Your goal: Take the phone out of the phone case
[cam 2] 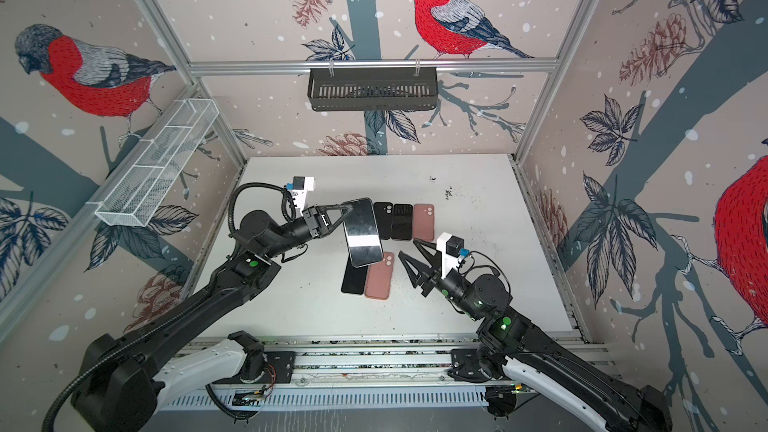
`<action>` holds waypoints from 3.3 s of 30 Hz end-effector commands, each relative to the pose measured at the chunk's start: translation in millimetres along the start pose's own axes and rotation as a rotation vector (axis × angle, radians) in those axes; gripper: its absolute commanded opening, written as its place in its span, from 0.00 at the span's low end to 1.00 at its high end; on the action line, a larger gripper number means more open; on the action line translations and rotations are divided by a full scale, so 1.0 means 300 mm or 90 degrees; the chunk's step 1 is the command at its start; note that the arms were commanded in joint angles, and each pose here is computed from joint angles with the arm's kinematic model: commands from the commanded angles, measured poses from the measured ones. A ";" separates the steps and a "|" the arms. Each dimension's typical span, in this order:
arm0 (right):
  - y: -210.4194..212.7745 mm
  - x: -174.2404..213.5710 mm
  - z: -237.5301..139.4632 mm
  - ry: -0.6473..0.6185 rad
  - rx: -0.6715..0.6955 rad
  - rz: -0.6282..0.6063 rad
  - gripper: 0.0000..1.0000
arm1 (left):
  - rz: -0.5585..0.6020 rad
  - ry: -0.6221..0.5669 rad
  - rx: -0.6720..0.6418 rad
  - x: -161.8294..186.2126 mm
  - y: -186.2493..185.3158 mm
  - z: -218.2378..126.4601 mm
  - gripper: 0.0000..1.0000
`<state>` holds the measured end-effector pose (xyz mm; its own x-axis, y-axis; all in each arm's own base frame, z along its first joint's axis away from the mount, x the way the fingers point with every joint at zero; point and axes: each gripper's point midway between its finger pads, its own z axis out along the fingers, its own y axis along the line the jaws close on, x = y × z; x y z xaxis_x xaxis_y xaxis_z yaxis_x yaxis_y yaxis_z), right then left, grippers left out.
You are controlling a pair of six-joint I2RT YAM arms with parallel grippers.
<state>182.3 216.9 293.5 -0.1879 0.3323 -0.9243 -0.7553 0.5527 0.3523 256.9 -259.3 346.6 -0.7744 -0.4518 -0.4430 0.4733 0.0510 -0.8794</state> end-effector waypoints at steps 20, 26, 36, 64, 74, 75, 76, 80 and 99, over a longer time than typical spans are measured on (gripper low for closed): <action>0.130 0.023 0.032 0.046 -0.191 0.339 0.54 | -0.099 -0.127 0.060 -0.080 -0.075 -0.030 0.00; 0.146 0.027 0.044 0.048 -0.204 0.340 0.54 | -0.096 -0.126 0.063 -0.075 -0.070 -0.029 0.00; 0.157 0.037 0.063 0.058 -0.213 0.341 0.53 | -0.088 -0.121 0.067 -0.066 -0.069 -0.025 0.00; 0.091 0.045 0.108 0.058 -0.182 0.354 0.50 | -0.074 -0.070 0.100 0.000 -0.096 0.015 0.00; 0.083 0.042 0.113 0.057 -0.185 0.368 0.42 | -0.068 -0.058 0.095 0.021 -0.084 0.020 0.00; 0.086 0.039 0.111 0.055 -0.189 0.370 0.40 | -0.068 -0.057 0.094 0.022 -0.082 0.021 0.00; 0.091 0.040 0.109 0.057 -0.194 0.375 0.38 | -0.069 -0.056 0.091 0.024 -0.075 0.022 0.00; 0.093 0.045 0.107 0.063 -0.195 0.376 0.32 | -0.070 -0.053 0.091 0.034 -0.059 0.023 0.00; 0.090 0.072 0.070 0.071 -0.185 0.440 0.00 | -0.080 -0.050 0.008 0.065 0.107 0.051 0.31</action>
<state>175.5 258.1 274.9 -0.7283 0.4252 -0.5373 -0.5705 0.0580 0.8192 262.3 -279.4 310.3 -0.8064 -0.5159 -0.2890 0.3488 -0.0203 -0.9370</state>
